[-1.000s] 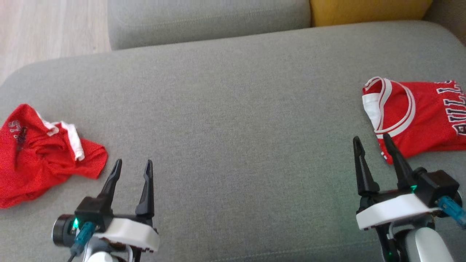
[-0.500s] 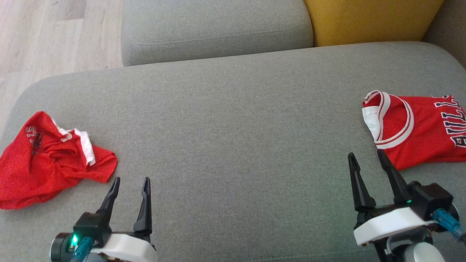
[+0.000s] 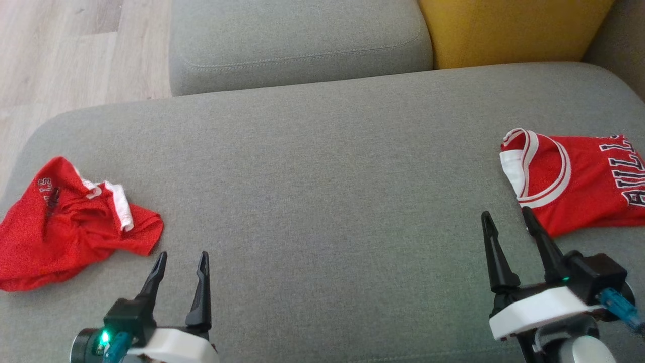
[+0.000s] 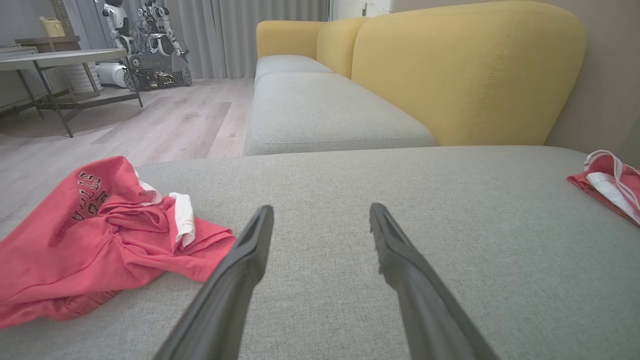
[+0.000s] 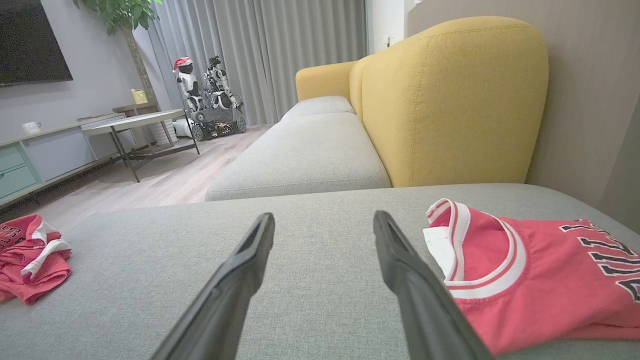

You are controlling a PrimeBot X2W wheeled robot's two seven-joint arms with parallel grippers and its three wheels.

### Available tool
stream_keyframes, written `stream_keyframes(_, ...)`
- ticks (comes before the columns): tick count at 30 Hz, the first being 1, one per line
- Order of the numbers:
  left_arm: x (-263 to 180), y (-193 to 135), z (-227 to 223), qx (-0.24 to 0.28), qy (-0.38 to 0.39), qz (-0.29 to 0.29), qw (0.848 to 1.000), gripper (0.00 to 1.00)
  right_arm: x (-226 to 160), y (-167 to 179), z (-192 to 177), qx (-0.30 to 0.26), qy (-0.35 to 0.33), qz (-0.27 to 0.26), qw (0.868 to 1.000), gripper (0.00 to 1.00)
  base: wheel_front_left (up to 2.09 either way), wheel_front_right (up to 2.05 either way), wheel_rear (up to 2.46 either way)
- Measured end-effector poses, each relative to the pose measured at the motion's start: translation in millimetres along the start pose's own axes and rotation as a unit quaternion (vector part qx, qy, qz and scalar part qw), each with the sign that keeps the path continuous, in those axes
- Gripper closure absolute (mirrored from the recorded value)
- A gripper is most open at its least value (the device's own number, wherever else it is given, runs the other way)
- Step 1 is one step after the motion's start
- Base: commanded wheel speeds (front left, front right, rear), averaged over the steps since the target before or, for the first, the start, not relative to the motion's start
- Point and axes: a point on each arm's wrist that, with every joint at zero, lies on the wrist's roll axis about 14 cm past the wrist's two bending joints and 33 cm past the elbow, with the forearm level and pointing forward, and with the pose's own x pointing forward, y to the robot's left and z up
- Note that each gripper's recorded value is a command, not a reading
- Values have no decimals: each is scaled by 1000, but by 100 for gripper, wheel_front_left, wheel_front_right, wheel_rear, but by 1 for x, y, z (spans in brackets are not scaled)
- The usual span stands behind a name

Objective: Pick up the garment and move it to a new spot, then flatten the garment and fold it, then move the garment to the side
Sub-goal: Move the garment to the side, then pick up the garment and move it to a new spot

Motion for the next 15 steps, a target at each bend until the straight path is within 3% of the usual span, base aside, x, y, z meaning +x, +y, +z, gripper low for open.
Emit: stream_keyframes(15, -1, 4, -1, -2, 3, 11, 1000, 0, 3, 3, -2, 1, 3, 5, 1000, 0, 0, 0, 0)
